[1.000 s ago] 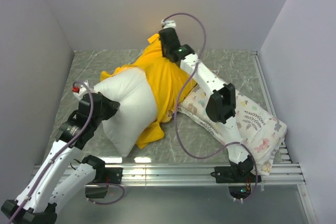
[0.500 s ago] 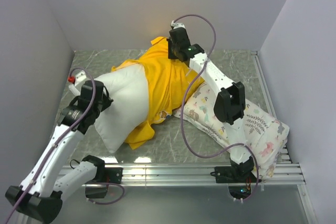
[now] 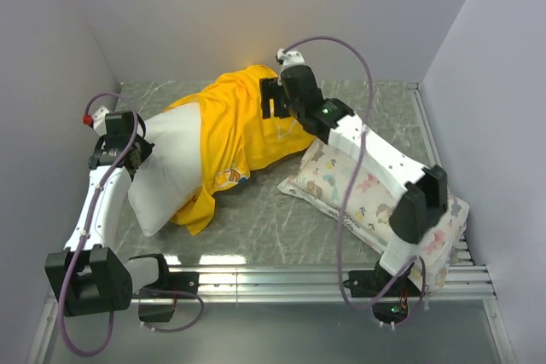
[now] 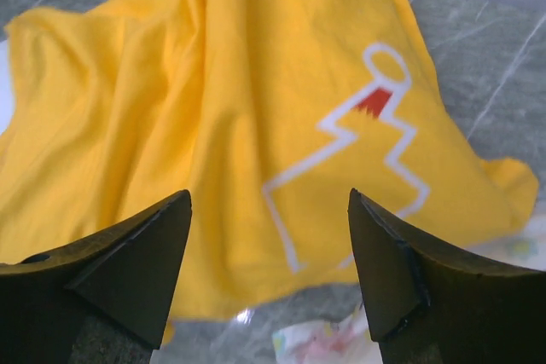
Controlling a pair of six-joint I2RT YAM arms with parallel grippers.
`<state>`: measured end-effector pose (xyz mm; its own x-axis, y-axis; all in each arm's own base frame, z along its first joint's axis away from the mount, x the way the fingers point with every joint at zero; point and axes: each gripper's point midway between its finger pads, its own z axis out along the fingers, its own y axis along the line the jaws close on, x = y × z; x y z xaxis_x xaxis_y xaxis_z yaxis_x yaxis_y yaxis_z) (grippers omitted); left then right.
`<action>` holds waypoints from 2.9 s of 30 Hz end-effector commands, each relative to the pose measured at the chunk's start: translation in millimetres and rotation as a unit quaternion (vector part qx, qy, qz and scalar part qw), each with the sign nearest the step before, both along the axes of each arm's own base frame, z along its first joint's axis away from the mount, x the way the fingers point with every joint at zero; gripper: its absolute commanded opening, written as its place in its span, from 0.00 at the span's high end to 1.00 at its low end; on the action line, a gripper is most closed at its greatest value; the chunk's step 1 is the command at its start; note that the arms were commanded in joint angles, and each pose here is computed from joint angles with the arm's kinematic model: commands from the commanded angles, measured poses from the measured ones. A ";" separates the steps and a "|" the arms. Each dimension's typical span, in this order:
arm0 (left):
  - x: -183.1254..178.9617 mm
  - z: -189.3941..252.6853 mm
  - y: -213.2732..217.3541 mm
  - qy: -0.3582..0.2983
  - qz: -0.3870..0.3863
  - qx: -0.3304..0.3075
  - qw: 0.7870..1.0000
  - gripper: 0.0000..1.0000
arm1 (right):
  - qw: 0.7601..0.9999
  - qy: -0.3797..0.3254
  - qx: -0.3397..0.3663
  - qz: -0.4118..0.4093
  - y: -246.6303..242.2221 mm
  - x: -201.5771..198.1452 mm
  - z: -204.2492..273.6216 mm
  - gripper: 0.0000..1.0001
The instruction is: Remove the pillowcase from the pillow
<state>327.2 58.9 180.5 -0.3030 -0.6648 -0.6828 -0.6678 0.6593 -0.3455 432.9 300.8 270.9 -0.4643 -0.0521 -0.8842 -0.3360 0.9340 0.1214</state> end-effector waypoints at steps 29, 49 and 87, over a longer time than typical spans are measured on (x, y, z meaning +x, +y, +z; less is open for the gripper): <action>10.5 -26.3 -52.2 -0.004 -0.104 -0.044 0.994 1.00 | 0.999 0.037 0.020 0.031 72.1 -137.7 -108.2 0.20; 11.2 12.3 -20.6 -0.043 -0.079 -0.002 0.996 1.00 | 0.976 0.065 -0.017 -0.208 -91.6 -14.4 -143.3 1.00; -36.1 89.4 -176.4 -0.034 -0.274 0.190 0.942 0.16 | 0.989 -0.113 0.097 -0.008 20.7 -58.7 179.5 1.00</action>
